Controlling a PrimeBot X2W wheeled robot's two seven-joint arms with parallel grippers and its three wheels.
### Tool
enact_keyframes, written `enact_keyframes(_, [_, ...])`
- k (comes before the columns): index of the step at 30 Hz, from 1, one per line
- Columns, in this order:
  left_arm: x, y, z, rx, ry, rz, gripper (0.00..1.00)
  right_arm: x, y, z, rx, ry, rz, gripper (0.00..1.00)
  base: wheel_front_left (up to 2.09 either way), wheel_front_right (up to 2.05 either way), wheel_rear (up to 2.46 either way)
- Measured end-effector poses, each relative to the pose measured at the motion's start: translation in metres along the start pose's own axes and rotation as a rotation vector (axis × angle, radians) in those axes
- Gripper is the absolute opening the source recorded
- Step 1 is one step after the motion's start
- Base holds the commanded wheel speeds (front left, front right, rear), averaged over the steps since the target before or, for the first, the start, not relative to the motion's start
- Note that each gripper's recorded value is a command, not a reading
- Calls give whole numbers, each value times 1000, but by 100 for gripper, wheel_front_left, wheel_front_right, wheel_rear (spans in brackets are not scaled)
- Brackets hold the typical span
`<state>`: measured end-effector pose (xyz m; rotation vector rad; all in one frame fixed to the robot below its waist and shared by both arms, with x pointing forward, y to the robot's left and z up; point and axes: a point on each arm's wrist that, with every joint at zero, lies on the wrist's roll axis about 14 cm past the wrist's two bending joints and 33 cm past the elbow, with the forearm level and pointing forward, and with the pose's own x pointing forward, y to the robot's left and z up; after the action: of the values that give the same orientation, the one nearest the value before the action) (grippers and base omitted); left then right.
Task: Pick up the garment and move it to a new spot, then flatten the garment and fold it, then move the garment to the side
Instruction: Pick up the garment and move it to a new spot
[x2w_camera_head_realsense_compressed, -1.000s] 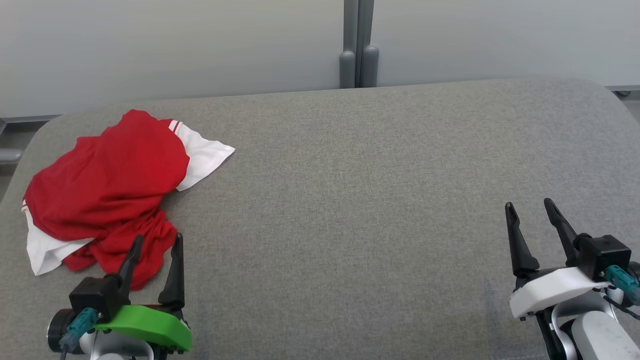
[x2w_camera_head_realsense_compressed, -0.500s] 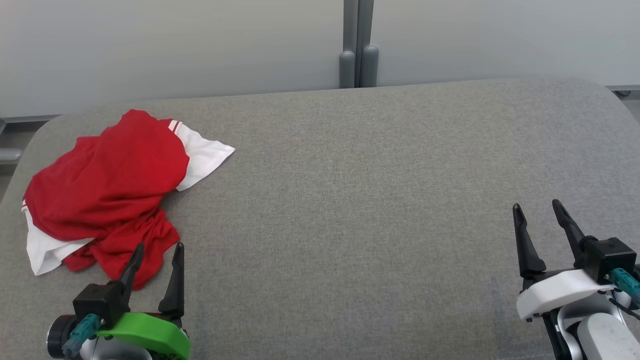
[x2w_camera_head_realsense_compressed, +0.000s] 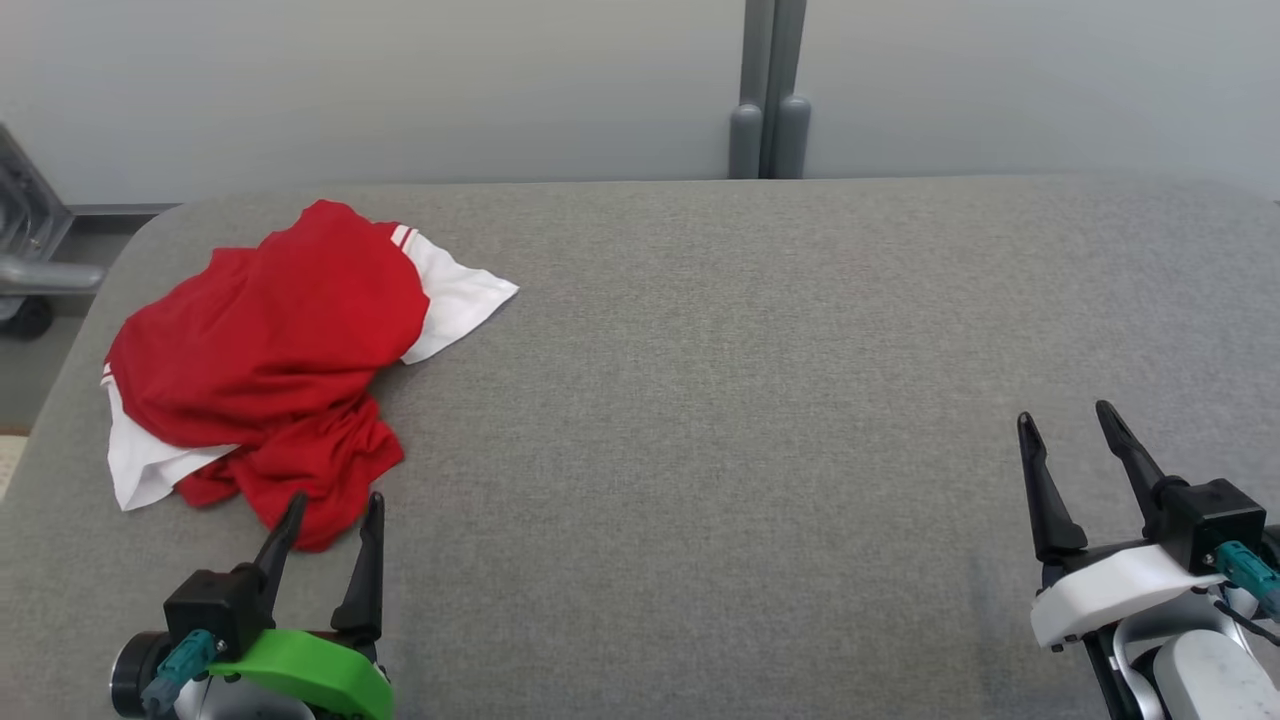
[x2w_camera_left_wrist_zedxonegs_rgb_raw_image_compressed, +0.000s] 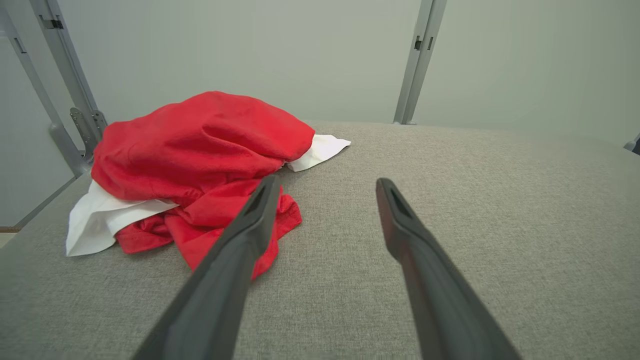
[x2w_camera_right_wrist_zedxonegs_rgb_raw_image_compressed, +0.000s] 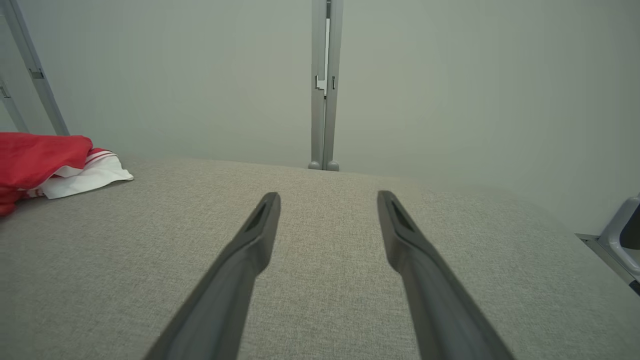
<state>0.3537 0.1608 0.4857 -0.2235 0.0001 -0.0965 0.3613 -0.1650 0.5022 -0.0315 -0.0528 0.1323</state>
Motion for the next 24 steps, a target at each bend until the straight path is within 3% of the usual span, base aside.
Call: enact_keyframes(24, [-86, 95, 19, -19, -86, 365, 100, 26, 130, 6, 30, -18, 409, 100, 0, 0, 0])
